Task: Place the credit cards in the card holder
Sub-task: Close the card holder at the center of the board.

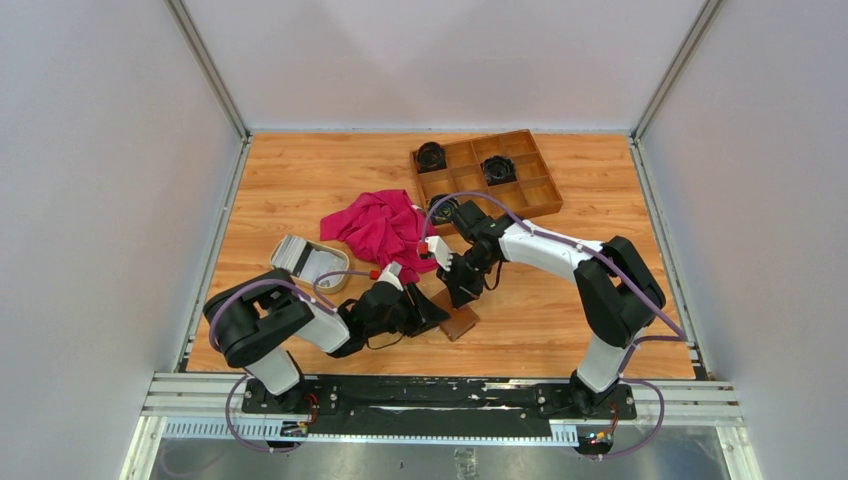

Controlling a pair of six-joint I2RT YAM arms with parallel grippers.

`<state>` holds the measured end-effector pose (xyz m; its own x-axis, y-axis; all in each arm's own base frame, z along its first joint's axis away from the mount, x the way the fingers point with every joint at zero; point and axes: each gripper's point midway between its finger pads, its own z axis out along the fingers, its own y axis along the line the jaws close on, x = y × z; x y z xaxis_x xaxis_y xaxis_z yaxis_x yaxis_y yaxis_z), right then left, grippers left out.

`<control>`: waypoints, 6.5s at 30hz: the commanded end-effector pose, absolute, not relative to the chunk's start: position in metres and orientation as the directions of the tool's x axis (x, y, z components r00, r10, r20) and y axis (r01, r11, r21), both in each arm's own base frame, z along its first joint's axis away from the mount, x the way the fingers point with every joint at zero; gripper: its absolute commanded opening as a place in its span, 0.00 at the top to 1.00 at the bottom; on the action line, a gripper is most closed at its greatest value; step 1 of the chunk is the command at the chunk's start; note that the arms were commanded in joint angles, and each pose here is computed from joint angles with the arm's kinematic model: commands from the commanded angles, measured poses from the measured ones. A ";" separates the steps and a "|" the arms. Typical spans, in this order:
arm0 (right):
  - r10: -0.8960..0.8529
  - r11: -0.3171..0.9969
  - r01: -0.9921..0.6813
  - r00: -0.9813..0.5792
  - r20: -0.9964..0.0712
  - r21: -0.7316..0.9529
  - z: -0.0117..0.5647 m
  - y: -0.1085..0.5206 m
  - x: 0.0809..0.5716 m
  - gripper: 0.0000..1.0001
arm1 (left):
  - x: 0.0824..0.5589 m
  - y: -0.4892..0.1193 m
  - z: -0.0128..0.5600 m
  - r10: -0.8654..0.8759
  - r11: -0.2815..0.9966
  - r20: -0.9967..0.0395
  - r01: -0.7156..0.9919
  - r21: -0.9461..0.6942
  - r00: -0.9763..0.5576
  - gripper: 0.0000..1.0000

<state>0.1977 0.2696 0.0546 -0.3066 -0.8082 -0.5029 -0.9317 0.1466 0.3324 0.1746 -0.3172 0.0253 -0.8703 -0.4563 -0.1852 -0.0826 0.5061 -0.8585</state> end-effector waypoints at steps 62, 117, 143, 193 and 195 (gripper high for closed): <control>-0.856 0.181 -0.912 -0.330 -0.397 0.367 0.026 0.262 0.190 1.00 | 0.164 -0.285 -0.031 -0.458 0.657 -0.211 -0.169 -0.735 -0.863 0.57; -0.857 0.232 -0.936 -0.325 -0.401 0.263 0.027 0.261 0.212 0.88 | 0.163 -0.285 -0.032 -0.466 0.640 -0.199 -0.174 -0.748 -0.862 0.57; -0.926 0.167 -0.985 -0.142 -0.349 -0.041 0.024 0.263 0.204 1.00 | 0.163 -0.283 -0.035 -0.487 0.628 -0.183 -0.197 -0.753 -0.854 0.58; -0.675 -0.469 -0.883 0.344 -0.652 0.020 0.049 0.261 0.194 0.85 | 0.160 -0.284 -0.049 -0.490 0.598 -0.136 -0.219 -0.771 -0.861 0.70; -0.680 -0.465 -0.885 0.339 -0.651 0.024 0.048 0.262 0.196 0.85 | 0.159 -0.284 -0.049 -0.490 0.596 -0.134 -0.220 -0.772 -0.861 0.70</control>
